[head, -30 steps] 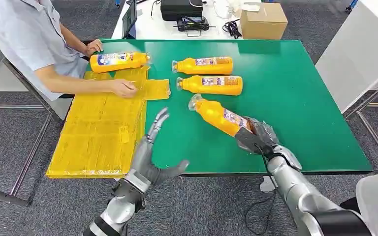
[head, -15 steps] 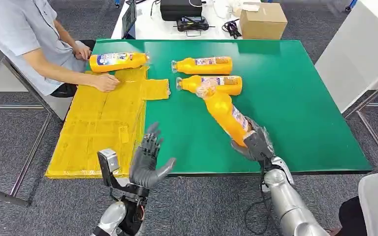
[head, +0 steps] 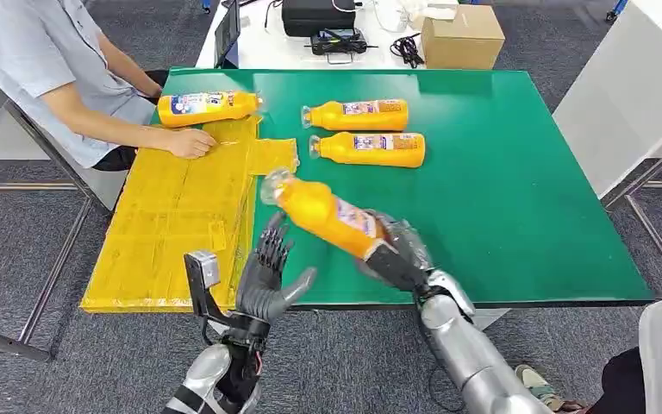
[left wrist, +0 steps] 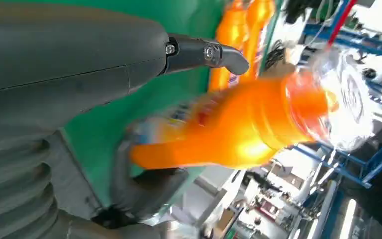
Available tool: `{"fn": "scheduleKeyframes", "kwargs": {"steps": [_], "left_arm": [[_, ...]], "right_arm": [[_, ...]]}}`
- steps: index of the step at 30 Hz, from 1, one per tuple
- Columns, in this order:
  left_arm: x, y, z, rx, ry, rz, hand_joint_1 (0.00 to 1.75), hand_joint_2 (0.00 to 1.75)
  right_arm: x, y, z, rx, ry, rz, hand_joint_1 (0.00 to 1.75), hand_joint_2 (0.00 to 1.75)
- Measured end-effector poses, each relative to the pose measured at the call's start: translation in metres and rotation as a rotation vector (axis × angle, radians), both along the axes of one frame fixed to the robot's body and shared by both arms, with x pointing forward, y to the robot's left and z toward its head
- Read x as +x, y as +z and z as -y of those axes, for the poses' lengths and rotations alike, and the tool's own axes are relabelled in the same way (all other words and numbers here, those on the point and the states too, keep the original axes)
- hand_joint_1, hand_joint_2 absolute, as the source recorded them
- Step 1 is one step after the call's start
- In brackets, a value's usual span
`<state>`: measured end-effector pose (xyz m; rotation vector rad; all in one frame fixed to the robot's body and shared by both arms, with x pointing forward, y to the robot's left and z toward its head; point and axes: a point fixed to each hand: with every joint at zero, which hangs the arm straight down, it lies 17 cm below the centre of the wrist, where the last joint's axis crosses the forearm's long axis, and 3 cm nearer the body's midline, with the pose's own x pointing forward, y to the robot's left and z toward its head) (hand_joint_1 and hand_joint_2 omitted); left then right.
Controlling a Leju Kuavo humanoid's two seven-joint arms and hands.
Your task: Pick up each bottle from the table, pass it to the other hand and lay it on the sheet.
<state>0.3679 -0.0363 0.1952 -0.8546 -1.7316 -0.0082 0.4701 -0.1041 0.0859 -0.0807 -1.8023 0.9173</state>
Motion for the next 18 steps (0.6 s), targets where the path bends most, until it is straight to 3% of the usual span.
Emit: {"fn": "scheduleKeyframes", "kwargs": {"steps": [18], "left_arm": [[0.012, -0.002, -0.005, -0.009, 0.028, -0.014, 0.00, 1.75]], "right_arm": [[-0.011, -0.007, -0.028, -0.007, 0.094, -0.045, 1.75, 1.75]]}}
